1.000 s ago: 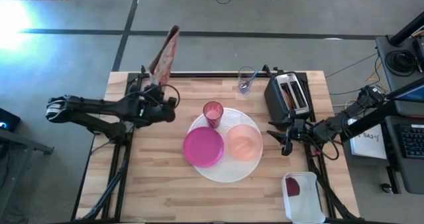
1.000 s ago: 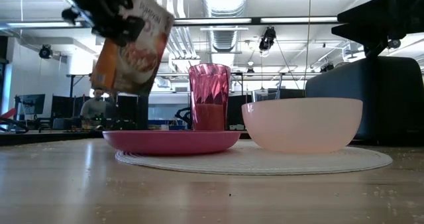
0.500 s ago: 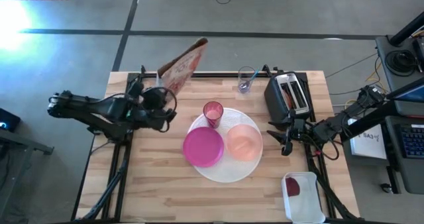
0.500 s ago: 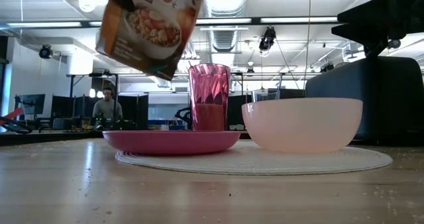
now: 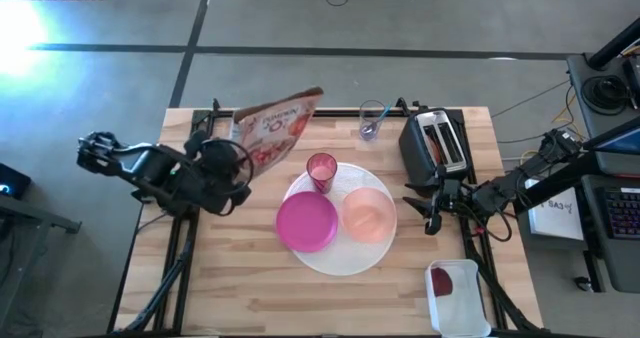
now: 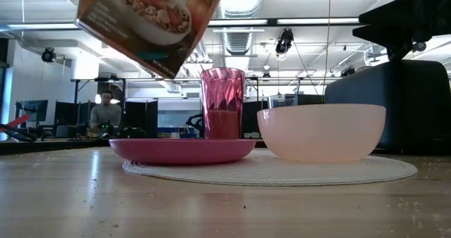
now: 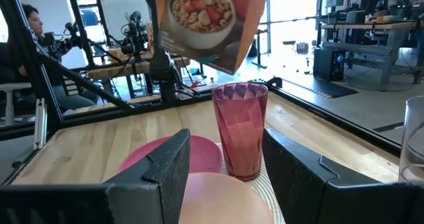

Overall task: Arrange a breakfast setting
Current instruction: Pour the cereal into the light orange bowl

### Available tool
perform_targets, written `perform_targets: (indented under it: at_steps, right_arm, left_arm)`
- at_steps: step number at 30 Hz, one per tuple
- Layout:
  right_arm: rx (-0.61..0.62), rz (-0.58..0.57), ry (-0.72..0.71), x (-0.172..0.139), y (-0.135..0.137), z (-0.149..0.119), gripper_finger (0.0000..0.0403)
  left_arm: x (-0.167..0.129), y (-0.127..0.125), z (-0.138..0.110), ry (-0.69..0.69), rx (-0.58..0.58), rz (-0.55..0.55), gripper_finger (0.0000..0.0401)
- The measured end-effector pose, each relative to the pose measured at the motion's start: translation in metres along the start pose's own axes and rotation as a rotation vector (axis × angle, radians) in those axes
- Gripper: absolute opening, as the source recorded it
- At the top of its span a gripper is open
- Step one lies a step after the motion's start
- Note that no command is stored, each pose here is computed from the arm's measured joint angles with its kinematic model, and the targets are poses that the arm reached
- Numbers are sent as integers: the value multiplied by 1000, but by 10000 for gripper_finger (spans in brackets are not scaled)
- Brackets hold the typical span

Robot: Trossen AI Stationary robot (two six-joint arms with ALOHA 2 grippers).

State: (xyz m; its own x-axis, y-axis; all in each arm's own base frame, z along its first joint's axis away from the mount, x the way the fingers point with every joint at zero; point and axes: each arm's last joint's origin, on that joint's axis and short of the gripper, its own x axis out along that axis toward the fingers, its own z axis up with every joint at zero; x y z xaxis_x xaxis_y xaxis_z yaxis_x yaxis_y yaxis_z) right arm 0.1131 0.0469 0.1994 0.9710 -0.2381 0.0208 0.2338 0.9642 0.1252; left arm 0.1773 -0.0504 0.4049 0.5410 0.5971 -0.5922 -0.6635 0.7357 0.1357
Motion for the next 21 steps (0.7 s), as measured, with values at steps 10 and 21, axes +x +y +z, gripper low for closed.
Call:
perform_targets:
  at_steps: [10, 21]
  right_arm:
    - [0, 0, 0, 0, 0, 0, 178]
    - [0, 0, 0, 0, 0, 0, 178]
  left_arm:
    - [-23, -30, 5, 122, -9, -128, 0]
    - [-40, -83, 21, 227, 25, -294, 0]
